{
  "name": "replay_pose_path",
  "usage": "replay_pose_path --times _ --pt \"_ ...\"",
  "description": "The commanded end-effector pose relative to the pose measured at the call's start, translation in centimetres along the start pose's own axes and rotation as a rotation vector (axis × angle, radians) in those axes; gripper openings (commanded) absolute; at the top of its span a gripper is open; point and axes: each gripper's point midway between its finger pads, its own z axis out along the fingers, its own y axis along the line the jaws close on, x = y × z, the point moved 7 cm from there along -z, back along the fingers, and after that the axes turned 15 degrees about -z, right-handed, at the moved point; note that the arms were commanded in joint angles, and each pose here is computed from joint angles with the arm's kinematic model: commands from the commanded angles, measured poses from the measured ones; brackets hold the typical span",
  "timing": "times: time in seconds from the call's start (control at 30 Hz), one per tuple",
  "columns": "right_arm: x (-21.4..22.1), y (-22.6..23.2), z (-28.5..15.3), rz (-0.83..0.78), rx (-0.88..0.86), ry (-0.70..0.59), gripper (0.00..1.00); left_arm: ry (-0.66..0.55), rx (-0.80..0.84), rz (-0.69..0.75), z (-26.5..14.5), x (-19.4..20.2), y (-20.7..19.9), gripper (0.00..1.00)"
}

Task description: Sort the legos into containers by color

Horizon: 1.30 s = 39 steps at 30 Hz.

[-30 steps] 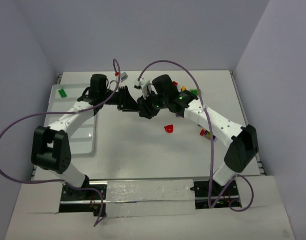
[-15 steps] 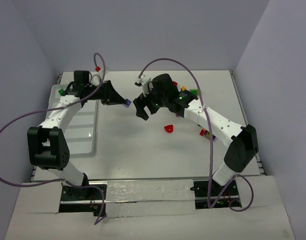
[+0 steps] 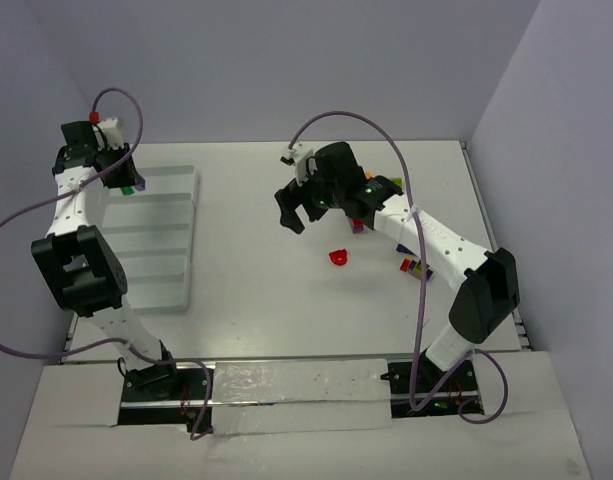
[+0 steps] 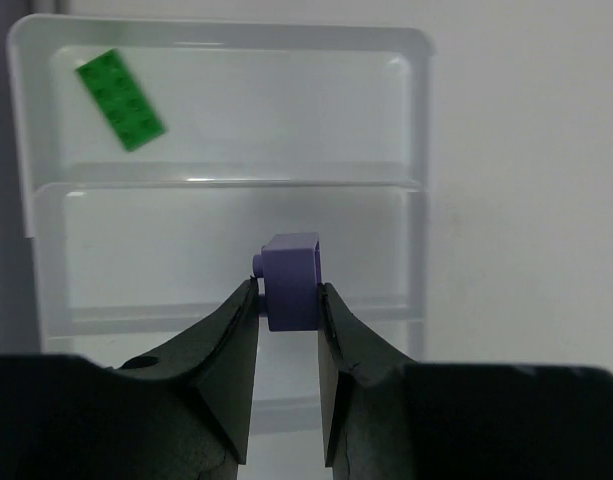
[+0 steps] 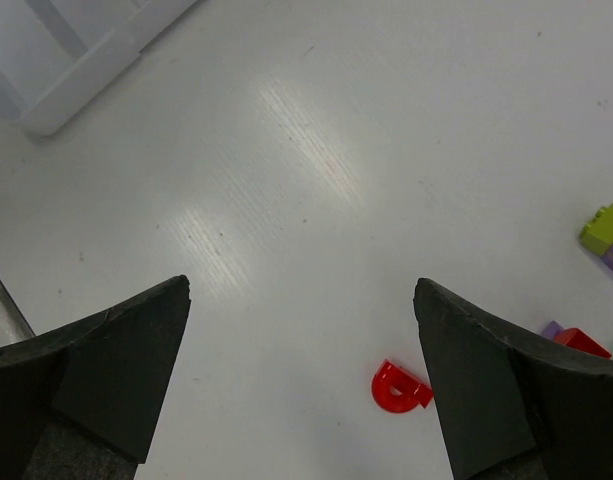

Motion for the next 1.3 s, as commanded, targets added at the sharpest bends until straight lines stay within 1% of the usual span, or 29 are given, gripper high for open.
replay_pose_path --times 0.0,0.13,0.3,0.37,0.57,0.63,0.67,0.7,0.77,0.8,0.9,0.97,1.03,1.13,1.2,1.27 --pt "0.0 -1.5 -0.4 0.025 0.029 -0.023 1.0 0.003 -0.162 0.051 1.4 -1.6 4.4 0.0" --pt "1.4 -2.9 -0.1 0.069 0.043 0.01 1.0 0.031 -0.247 0.052 3.3 -1.5 6.9 0.0" --pt "2.8 -4.2 0.0 0.097 0.057 0.032 1.0 0.06 -0.318 0.061 5.2 -0.6 8.6 0.0" --pt "3.4 -4.7 0.1 0.103 0.065 0.042 1.0 0.071 -0.375 0.065 5.9 0.0 9.5 0.0" --pt "4.8 -5.9 0.3 0.131 0.075 0.066 1.0 0.06 -0.474 0.081 6.9 0.3 11.1 0.0" --pt "5.2 -6.2 0.2 0.131 0.085 0.074 1.0 0.061 -0.484 0.086 7.1 0.3 11.2 0.03" --pt "5.3 -6.3 0.2 0.134 0.089 0.078 1.0 0.063 -0.482 0.089 7.1 0.3 11.2 0.09" --pt "5.6 -6.5 0.2 0.139 0.094 0.084 1.0 0.063 -0.475 0.093 7.2 0.3 11.2 0.19" --pt "5.9 -6.7 0.0 0.144 0.109 0.093 1.0 0.063 -0.454 0.091 7.2 0.1 11.0 0.35" --pt "6.0 -6.8 -0.1 0.146 0.117 0.097 1.0 0.062 -0.443 0.091 7.2 0.1 10.9 0.42" --pt "6.4 -7.0 -0.5 0.153 0.142 0.109 1.0 0.044 -0.417 0.088 6.7 -0.7 10.3 0.57" --pt "6.8 -7.2 -1.1 0.161 0.161 0.119 1.0 0.022 -0.403 0.086 6.0 -1.6 9.8 0.64" --pt "7.4 -7.4 -1.9 0.171 0.188 0.134 1.0 -0.006 -0.382 0.086 5.1 -2.8 9.2 0.67" --pt "8.1 -7.9 -2.9 0.186 0.225 0.153 1.0 -0.033 -0.34 0.081 3.8 -4.1 8.1 0.69" --pt "8.9 -8.4 -4.4 0.204 0.264 0.172 0.98 -0.071 -0.273 0.098 2.0 -5.3 5.8 0.7" --pt "10.3 -8.7 -5.5 0.22 0.296 0.207 0.97 -0.087 -0.205 0.149 1.3 -5.1 3.0 0.7"
